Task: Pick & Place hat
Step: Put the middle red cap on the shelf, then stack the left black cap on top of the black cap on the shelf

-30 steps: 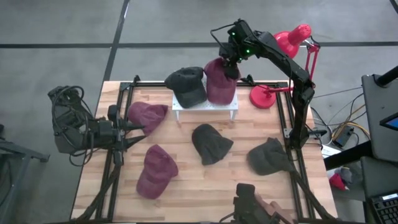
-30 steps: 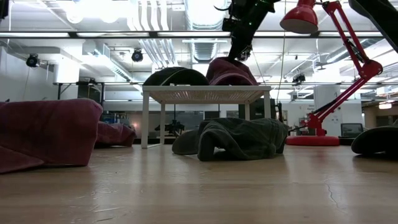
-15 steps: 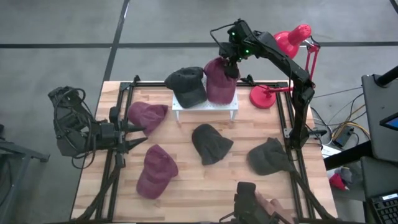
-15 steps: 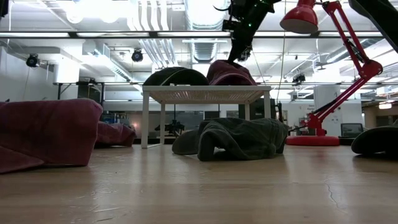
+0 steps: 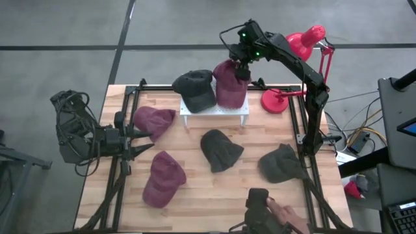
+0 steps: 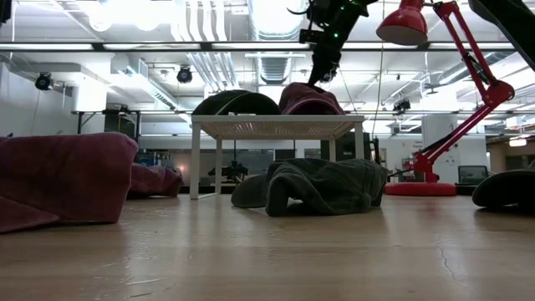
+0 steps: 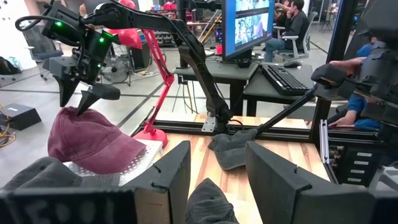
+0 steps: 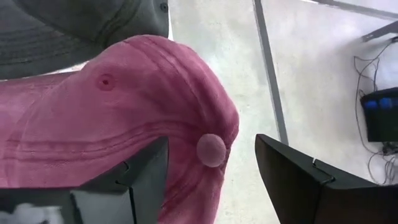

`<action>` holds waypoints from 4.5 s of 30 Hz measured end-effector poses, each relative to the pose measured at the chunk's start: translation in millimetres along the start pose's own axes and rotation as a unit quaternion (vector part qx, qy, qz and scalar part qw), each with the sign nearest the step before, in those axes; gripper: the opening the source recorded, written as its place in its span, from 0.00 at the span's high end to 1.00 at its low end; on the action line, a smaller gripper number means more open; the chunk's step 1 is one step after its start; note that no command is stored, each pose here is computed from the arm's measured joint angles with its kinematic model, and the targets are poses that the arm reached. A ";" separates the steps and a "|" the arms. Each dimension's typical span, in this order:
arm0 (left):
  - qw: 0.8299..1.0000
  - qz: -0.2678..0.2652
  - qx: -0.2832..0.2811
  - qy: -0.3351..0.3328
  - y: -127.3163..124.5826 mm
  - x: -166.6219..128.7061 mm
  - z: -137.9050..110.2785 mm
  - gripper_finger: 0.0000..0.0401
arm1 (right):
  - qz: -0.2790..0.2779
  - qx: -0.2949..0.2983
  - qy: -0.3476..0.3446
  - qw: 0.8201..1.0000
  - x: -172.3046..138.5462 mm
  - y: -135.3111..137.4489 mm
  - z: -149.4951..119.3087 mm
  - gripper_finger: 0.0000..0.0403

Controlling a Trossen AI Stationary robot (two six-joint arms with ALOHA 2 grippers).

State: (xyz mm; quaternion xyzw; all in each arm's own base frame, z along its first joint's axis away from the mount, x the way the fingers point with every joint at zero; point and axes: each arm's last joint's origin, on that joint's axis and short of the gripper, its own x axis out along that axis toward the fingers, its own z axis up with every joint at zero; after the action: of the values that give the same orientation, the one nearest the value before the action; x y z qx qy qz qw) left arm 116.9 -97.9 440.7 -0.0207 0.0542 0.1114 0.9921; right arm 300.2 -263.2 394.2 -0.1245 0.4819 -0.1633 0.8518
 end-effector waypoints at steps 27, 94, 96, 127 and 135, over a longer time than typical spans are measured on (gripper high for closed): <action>1.000 0.000 -0.002 0.000 -0.1 0.1 0.0 0.62 | -0.054 -0.067 -0.021 0.996 -18.2 4.2 11.1 0.31; 0.999 0.002 0.041 0.008 0.4 0.3 -2.9 0.62 | -0.641 0.271 0.102 0.711 65.5 26.8 34.8 0.27; 0.999 0.002 0.040 0.008 0.4 0.3 -2.9 0.62 | -0.639 0.265 0.108 0.714 66.9 27.3 34.9 0.27; 0.999 -0.032 0.035 0.016 -1.6 -0.5 -3.1 0.62 | -0.555 0.328 -0.064 0.761 -46.5 93.7 75.4 0.26; 0.994 -0.099 0.023 0.029 -4.4 -2.8 2.3 0.62 | -0.107 0.150 -0.188 0.965 -110.3 183.2 96.5 0.29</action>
State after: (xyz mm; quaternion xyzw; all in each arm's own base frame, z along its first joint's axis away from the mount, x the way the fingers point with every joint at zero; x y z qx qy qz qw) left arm 115.4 -102.7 443.4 -0.0061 0.0836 0.0111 0.9964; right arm 359.1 -46.3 461.3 -0.0748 0.2671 -0.2970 0.9137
